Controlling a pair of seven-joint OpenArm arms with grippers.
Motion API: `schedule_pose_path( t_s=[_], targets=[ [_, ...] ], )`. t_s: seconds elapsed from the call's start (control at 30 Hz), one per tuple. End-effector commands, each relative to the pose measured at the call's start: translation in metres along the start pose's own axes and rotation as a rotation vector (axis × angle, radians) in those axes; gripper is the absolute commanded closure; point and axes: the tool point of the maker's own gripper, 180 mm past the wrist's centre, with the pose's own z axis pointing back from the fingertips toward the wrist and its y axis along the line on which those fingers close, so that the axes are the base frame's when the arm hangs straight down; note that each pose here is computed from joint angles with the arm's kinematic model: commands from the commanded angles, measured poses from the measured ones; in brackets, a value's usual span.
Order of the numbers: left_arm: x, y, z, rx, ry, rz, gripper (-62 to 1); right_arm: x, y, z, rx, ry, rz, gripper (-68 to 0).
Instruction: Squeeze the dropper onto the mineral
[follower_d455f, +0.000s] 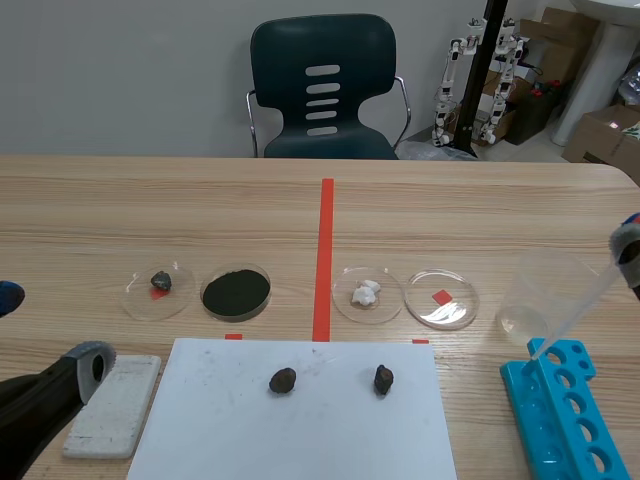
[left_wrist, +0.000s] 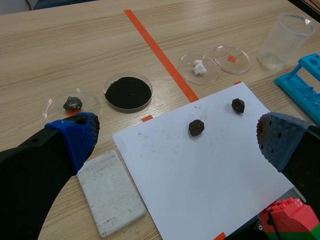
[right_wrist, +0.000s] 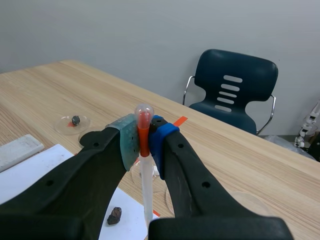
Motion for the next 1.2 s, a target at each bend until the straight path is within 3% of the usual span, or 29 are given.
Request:
schedule_pose_path(
  t_s=[0.0, 0.73, 1.0, 1.17],
  targets=[
    [0.009, -0.001, 0.000, -0.003, -0.030, -0.002, -62.3, 0.008, 0.002, -0.002, 0.018, -0.030, -0.003, -5.5],
    [0.009, -0.001, 0.000, -0.003, -0.030, -0.002, -62.3, 0.006, 0.001, -0.002, 0.018, -0.024, -0.001, -5.5],
    [0.009, -0.001, 0.000, -0.003, -0.030, -0.002, -62.3, -0.007, -0.010, -0.017, 0.013, 0.052, 0.051, -5.5],
    [0.009, -0.001, 0.000, -0.003, -0.030, -0.002, -62.3, -0.010, -0.018, -0.034, 0.033, 0.046, 0.086, -5.5]
  ],
)
